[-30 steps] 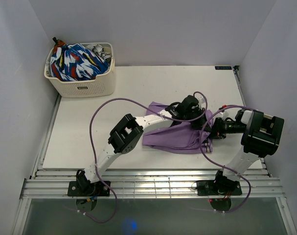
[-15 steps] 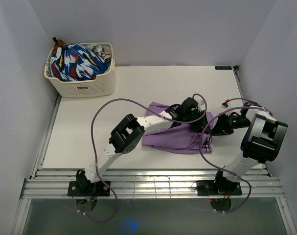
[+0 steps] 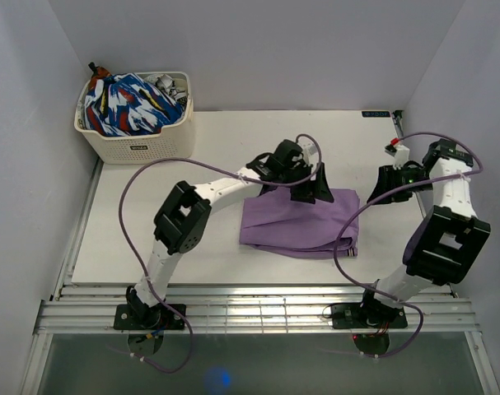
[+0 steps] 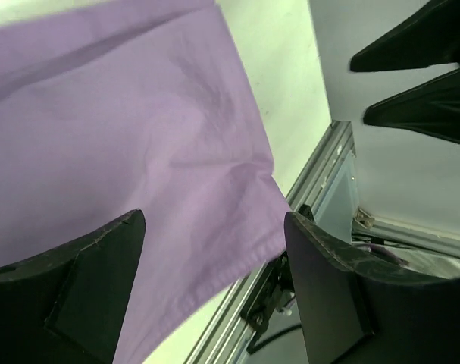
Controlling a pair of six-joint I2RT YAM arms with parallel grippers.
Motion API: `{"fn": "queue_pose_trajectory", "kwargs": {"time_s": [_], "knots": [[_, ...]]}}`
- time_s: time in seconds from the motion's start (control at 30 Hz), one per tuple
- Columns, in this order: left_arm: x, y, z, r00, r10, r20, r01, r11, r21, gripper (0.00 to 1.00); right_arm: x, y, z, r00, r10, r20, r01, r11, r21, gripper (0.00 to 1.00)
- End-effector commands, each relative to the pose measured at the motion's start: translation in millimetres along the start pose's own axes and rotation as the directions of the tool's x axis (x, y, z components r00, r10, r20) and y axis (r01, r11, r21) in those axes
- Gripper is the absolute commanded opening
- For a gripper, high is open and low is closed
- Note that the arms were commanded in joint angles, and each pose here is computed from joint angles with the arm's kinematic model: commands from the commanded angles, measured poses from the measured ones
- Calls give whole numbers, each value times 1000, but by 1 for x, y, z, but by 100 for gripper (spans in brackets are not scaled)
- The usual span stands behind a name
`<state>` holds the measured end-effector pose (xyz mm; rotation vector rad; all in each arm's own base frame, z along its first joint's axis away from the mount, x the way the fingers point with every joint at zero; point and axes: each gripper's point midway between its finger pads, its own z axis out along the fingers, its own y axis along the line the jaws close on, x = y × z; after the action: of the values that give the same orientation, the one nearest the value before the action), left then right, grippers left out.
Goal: Fold and stack the trousers
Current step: Fold the trousers
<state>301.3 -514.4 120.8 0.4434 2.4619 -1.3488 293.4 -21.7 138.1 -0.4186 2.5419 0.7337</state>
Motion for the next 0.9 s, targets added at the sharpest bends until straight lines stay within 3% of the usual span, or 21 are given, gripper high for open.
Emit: {"fn": "queue_pose_trajectory", "kwargs": {"time_s": [0.0,0.03,0.1,0.13,0.17,0.2,0.27,0.4,0.57,0.67,0.87], "knots": [[-56,-11,-90,988,102,114,-106,994,36,84,-9,61,-2,991,-130,-14,127,984,-125,54],[-62,-12,-113,974,187,130,-195,979,50,83,-12,74,0,982,-186,-5,184,975,-125,54],[-76,24,-153,963,235,134,-239,971,13,82,-13,98,23,953,-303,-21,297,945,-135,55],[-80,33,-166,931,341,128,-344,939,2,82,-17,111,26,933,-360,-2,357,925,-127,55],[-88,53,-181,922,367,121,-366,930,-36,81,-10,133,43,900,-435,-29,426,890,-161,56],[-76,70,-188,933,359,43,-355,932,-68,75,-12,143,49,879,-477,-21,468,869,-163,56],[-80,94,-193,878,478,-30,-478,870,-123,70,-20,161,65,831,-556,-6,549,823,-145,56],[-65,134,-199,885,451,-119,-465,870,-165,67,-13,224,112,679,-734,-8,720,669,-182,54],[-53,160,-188,919,371,-130,-390,901,-190,64,2,272,165,557,-830,-28,812,551,-193,52],[-51,169,-184,932,340,-128,-360,912,-197,62,14,287,187,503,-863,-52,845,503,-180,54],[-57,174,-173,936,337,-102,-351,920,-175,56,5,298,222,497,-864,-81,858,503,-102,54]]}}
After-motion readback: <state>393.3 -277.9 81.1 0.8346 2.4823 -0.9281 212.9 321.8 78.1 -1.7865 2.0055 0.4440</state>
